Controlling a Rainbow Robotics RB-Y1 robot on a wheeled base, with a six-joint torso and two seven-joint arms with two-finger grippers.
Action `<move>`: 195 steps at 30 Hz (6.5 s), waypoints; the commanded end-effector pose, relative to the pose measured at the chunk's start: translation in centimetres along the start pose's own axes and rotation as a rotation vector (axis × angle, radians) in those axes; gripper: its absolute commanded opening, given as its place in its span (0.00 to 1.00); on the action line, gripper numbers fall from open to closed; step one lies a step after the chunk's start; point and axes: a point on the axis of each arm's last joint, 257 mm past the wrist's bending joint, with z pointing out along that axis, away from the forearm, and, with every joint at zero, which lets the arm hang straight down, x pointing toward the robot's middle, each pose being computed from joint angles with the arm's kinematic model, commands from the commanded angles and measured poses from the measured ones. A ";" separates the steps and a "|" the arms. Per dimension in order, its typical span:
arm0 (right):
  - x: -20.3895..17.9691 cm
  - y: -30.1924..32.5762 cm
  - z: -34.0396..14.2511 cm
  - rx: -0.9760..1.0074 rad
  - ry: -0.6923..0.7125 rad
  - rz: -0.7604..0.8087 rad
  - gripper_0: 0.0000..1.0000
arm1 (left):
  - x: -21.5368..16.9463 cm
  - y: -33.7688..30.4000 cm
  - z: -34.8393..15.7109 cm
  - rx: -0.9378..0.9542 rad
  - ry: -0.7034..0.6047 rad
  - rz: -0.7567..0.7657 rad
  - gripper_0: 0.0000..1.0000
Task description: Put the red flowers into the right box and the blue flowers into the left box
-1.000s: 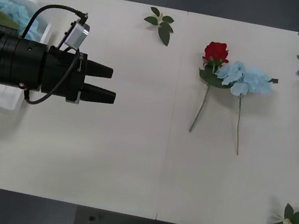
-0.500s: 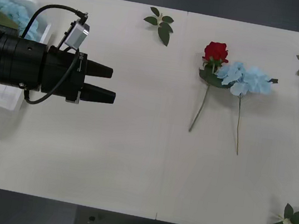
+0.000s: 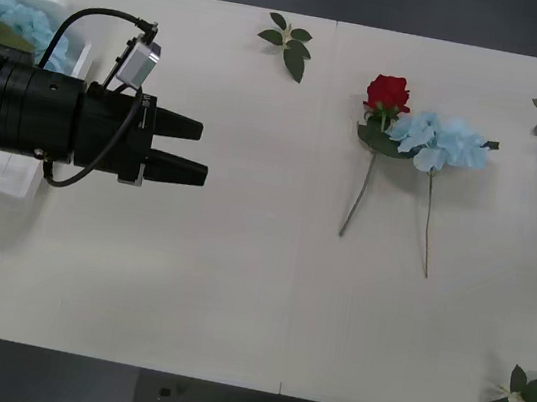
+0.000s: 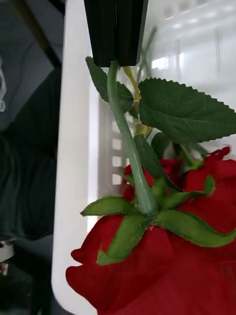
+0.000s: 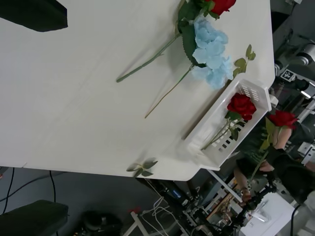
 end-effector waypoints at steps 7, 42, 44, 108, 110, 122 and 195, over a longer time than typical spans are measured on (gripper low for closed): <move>-0.1 0.1 2.6 0.099 -0.018 -0.050 0.00 | -1.7 0.0 -0.2 -0.003 -0.014 0.057 1.00; -6.5 16.4 -10.2 -0.506 -0.041 0.063 0.82 | -1.7 0.0 -0.2 -0.003 -0.014 0.057 1.00; -7.0 18.5 -11.5 -0.537 -0.053 0.047 0.82 | -1.7 0.0 -0.2 -0.003 -0.014 0.057 1.00; 0.0 47.9 -2.3 -0.761 -0.056 0.286 0.82 | -1.7 0.0 -0.2 -0.003 -0.014 0.057 1.00; 0.2 48.0 -2.0 -0.746 -0.048 0.266 0.81 | -1.7 0.0 -0.2 -0.003 -0.014 0.057 1.00; 3.0 47.7 -1.5 -0.708 0.054 0.203 0.81 | -1.7 0.0 -0.2 -0.003 -0.014 0.057 1.00; -9.7 35.3 -35.6 -1.469 -0.077 0.487 0.00 | -6.9 -3.0 4.5 0.133 -0.333 -0.199 1.00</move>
